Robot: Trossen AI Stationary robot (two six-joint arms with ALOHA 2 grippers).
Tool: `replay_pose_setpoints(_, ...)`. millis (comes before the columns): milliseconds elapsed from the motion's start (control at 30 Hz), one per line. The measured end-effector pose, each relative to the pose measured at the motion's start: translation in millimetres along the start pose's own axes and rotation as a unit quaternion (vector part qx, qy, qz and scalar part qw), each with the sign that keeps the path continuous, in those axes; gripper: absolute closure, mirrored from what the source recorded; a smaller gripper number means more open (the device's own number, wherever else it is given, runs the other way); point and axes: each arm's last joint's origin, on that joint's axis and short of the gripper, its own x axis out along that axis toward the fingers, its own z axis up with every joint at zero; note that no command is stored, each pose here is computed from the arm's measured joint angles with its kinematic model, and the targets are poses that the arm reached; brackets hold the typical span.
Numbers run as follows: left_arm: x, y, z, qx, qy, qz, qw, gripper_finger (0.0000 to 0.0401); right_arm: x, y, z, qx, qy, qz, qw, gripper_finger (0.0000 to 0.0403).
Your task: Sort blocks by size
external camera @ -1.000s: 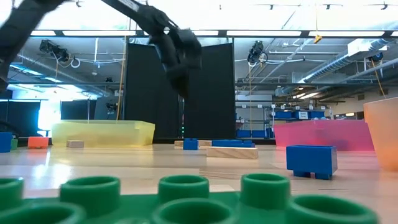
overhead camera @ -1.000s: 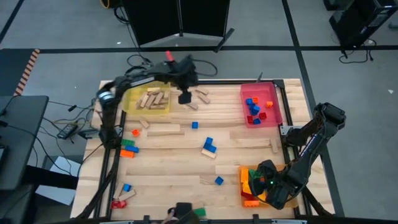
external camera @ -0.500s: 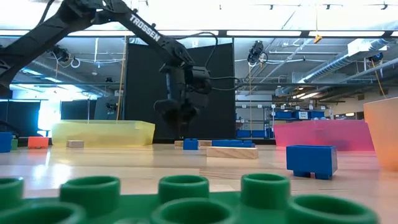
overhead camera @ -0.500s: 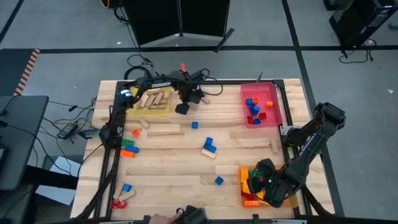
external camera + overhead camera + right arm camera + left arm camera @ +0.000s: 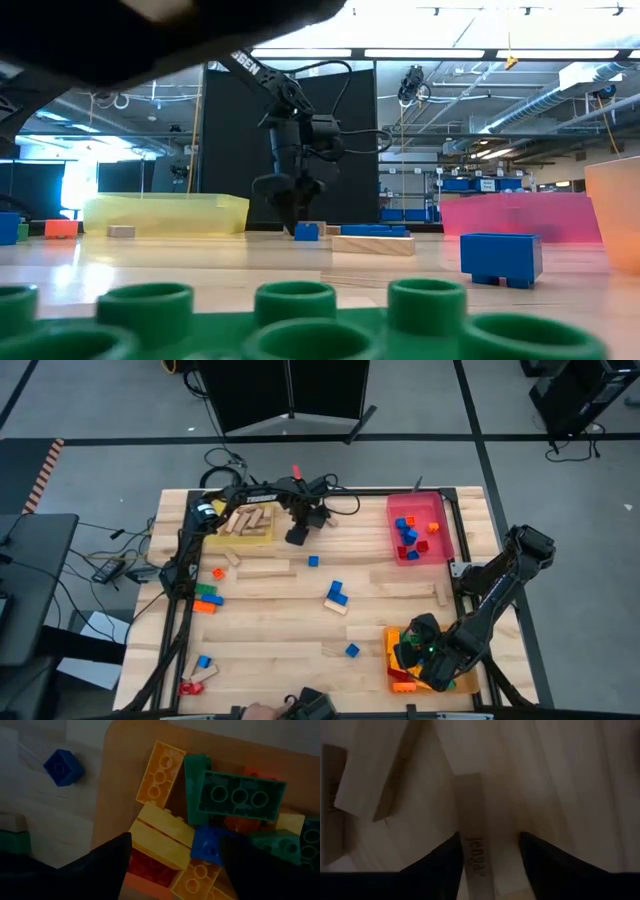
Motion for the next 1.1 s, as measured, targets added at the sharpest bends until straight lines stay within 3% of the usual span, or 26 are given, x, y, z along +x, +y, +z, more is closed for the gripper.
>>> replay_pose_setpoints(100,0.2,-1.2,0.8,-0.011,0.008,0.005,1.000,0.0245,0.1,0.2,0.4,0.000,-0.003,0.002,1.000,0.0094)
replay_pose_setpoints(267,-0.4,-0.9,0.5,-0.061,0.009,0.004,0.998,0.0343,0.1,0.3,0.5,0.000,-0.006,0.004,1.000,0.0099)
replay_pose_setpoints(433,-16.2,0.8,-1.0,-0.119,-0.005,-0.070,0.990,0.0340,0.1,0.0,0.9,-0.001,-0.009,0.004,1.000,0.0101)
replay_pose_setpoints(700,-78.9,33.8,-11.9,-0.235,-0.018,-0.049,0.971,0.0340,0.0,0.1,2.0,-0.013,-0.024,0.011,1.000,0.0100)
replay_pose_setpoints(867,-126.7,50.6,-47.5,-0.292,-0.043,-0.021,0.955,0.0340,0.1,0.0,2.1,-0.019,-0.025,0.010,0.999,0.0106)
replay_pose_setpoints(1100,-187.5,50.2,-125.7,-0.432,-0.069,0.041,0.899,0.0340,0.1,-0.6,2.5,-0.025,-0.027,0.007,0.999,0.0108)
